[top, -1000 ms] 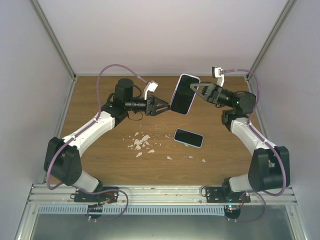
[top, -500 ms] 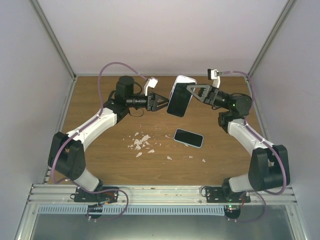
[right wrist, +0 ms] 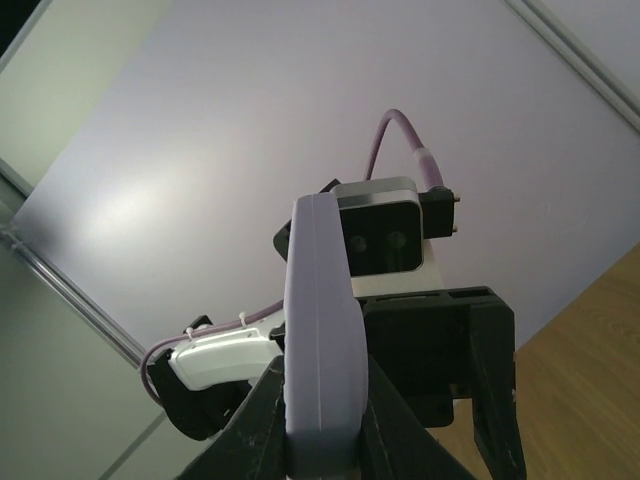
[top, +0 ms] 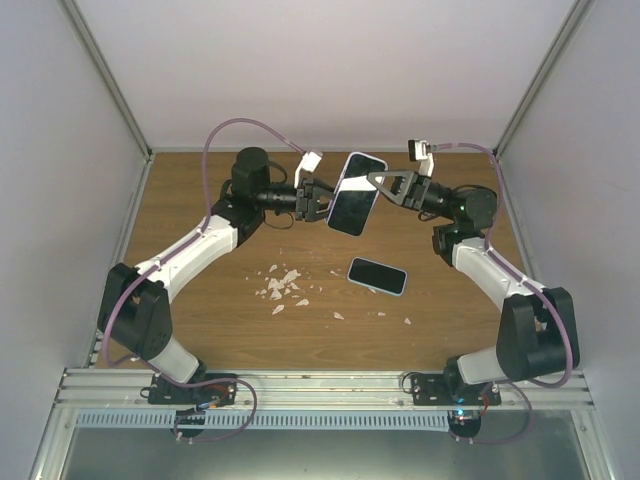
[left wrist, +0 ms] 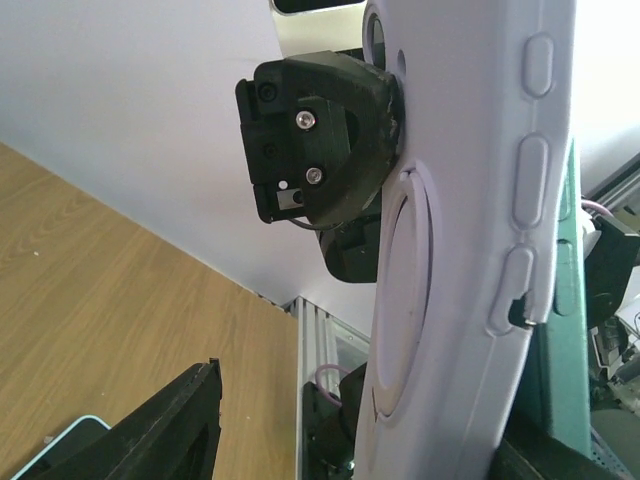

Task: Take the phone out of the phone case
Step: Remove the phone case from the phone.

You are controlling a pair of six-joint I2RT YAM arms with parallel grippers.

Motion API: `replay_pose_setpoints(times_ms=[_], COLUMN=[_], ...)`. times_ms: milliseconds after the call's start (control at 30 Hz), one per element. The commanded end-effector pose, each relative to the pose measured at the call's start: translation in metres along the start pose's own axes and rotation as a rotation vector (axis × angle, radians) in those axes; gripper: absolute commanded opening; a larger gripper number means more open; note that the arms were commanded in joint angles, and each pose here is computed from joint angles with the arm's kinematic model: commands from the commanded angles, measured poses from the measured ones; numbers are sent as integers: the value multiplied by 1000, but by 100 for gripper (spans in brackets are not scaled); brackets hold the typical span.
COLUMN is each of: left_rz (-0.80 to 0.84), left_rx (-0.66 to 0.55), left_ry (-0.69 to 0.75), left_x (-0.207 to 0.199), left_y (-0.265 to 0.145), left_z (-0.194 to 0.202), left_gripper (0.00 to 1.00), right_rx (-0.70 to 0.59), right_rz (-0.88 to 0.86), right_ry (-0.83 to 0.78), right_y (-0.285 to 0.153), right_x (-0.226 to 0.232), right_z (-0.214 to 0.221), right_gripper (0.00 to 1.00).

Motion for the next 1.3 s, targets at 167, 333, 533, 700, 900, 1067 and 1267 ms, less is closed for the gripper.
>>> replay_pose_setpoints(times_ms=[167, 333, 533, 700, 900, 1067, 1267], left_rz=[38, 59, 81, 85, 66, 63, 60], left_rx=[-67, -57, -27, -25, -47, -53, -57], left_ry=[71, -91, -223, -310, -355, -359, -351], left_x=[-23, -12, -5, 0, 9, 14, 15], left_y=[-6, -5, -6, -8, -14, -16, -18], left_z=[-22, 1, 27, 41, 42, 41, 43], left_gripper=[51, 43, 34, 23, 2, 0, 0], right_rx=[117, 126, 98, 91, 90, 89, 86], right_rz=[48, 103, 172, 192, 203, 203, 201], right_ry=[0, 20, 87, 123, 135, 141, 142], right_y=[7, 8, 2, 0, -1, -1, -1], right_x=[-13, -28, -51, -66, -71, -73, -72], right_z=[12, 9, 3, 3, 1, -2, -5], right_gripper=[1, 0, 1, 1, 7, 15, 34])
Point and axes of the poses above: each gripper's point midway between its finger pads, its own y axis out along the fingers, its own x axis along the line the jaws close on, z = x × y, the point moved 10 cm from there along -y, back along the fingers, and after that the axes turned 13 degrees about y, right-handed, at the moved point
